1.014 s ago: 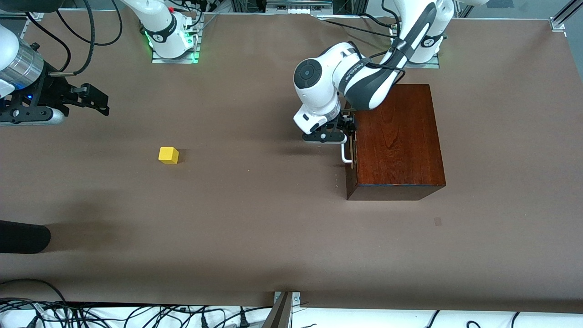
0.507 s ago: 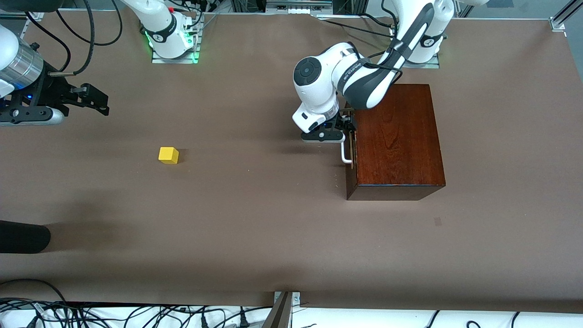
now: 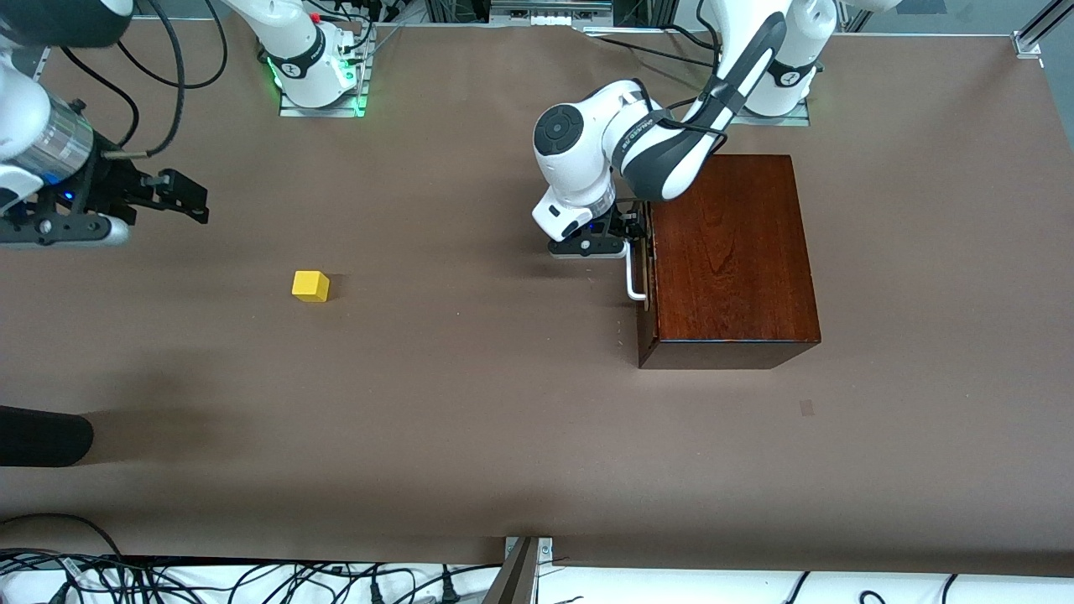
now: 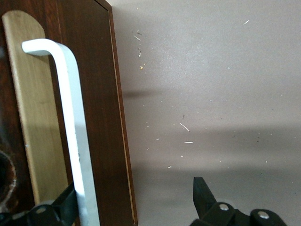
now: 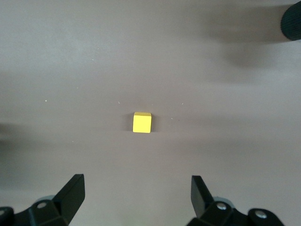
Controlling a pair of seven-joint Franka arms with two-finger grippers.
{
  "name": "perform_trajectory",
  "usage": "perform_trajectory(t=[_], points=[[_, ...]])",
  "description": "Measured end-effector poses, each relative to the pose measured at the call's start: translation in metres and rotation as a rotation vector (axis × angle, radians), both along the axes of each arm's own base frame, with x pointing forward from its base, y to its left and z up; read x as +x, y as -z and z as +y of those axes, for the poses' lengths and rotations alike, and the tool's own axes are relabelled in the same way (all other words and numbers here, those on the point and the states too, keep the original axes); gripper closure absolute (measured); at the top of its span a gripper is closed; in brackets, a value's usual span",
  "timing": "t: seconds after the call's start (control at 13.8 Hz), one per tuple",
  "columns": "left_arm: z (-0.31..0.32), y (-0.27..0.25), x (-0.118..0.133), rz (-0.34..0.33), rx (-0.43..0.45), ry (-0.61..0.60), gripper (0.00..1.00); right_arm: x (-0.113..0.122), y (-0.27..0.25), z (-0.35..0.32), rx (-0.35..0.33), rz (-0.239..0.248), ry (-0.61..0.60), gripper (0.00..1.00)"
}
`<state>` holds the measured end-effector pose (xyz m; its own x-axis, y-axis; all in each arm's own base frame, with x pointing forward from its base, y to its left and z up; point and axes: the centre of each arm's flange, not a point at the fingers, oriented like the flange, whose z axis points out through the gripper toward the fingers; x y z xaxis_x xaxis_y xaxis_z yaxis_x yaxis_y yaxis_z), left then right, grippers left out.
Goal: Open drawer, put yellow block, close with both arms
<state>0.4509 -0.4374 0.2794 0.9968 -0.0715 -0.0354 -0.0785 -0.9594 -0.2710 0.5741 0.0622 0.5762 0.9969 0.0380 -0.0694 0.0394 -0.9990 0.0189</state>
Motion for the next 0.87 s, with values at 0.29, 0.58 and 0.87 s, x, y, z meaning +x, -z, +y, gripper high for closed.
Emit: perform_trajectory(t=[0.29,0.58,0.87], points=[[0.001,0.007,0.002,-0.023,0.022,0.028,0.00,0.004,0.008,0.001,-0.001,0.010,-0.006,0.00],[0.000,0.012,0.001,-0.023,0.024,0.033,0.00,0.008,0.017,0.002,-0.001,0.023,-0.019,0.00],[-0.003,0.011,0.003,-0.038,0.004,0.026,0.00,0.007,0.010,0.004,0.005,0.027,-0.094,0.00]])
